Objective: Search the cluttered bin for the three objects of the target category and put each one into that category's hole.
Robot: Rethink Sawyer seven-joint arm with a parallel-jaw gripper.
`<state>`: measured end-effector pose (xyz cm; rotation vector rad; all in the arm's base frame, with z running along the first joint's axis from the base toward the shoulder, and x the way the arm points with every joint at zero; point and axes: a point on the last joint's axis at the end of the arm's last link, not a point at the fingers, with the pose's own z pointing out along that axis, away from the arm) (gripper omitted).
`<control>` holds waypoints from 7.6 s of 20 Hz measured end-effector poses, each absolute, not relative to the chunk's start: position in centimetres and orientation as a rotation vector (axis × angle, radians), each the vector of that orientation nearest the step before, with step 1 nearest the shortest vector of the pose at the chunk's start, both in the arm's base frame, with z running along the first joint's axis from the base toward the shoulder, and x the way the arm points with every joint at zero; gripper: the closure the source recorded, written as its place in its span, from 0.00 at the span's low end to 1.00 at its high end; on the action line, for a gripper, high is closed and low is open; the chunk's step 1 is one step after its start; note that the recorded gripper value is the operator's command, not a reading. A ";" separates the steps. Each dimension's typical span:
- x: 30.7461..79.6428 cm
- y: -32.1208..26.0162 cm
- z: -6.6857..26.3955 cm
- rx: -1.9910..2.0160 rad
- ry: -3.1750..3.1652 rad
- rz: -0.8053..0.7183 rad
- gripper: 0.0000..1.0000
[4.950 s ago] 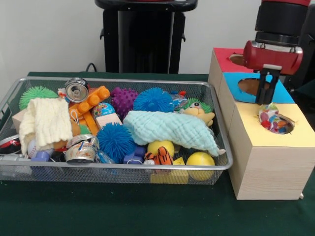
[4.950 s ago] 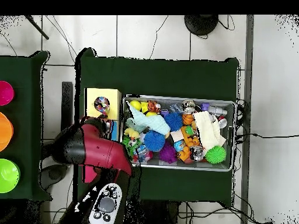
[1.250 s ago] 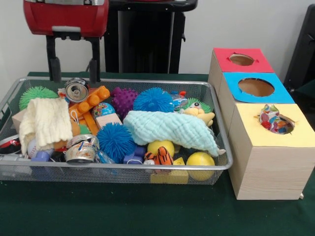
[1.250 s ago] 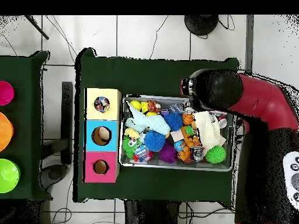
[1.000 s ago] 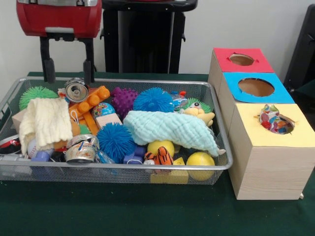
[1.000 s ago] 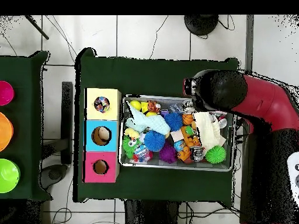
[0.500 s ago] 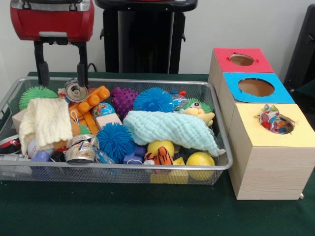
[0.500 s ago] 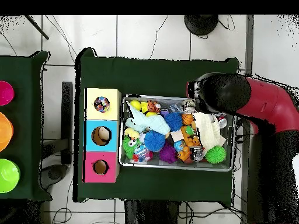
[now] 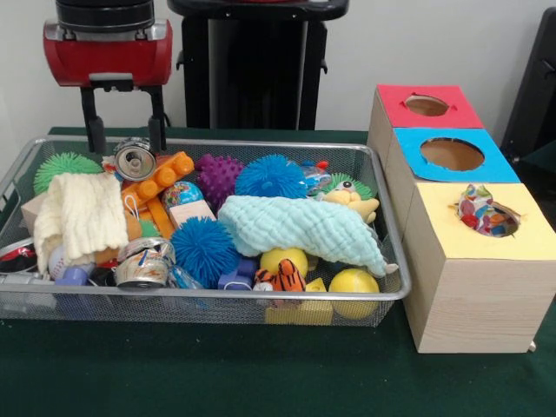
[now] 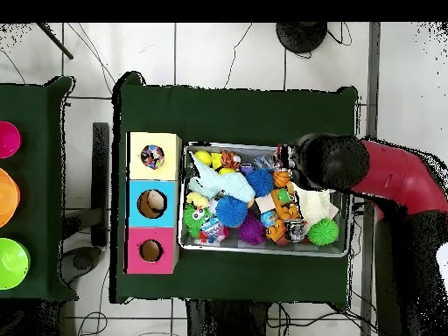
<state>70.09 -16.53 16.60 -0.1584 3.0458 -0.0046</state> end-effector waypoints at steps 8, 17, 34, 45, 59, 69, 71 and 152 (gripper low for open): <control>68.4 -17.2 15.6 -0.186 3.070 -0.014 0.00; 69.0 -15.9 15.5 -0.258 3.052 -0.022 0.00; 66.5 -15.2 14.1 -0.321 3.093 -0.021 0.00; 65.1 -18.2 13.3 -0.276 3.103 0.008 0.00; 63.2 -24.6 13.2 -0.180 3.096 -0.013 0.00; 61.3 -26.5 12.3 -0.204 3.105 -0.041 0.00; 60.2 -26.7 11.7 -0.215 3.112 -0.041 0.00; 54.4 -28.1 6.4 -0.280 3.072 0.008 0.00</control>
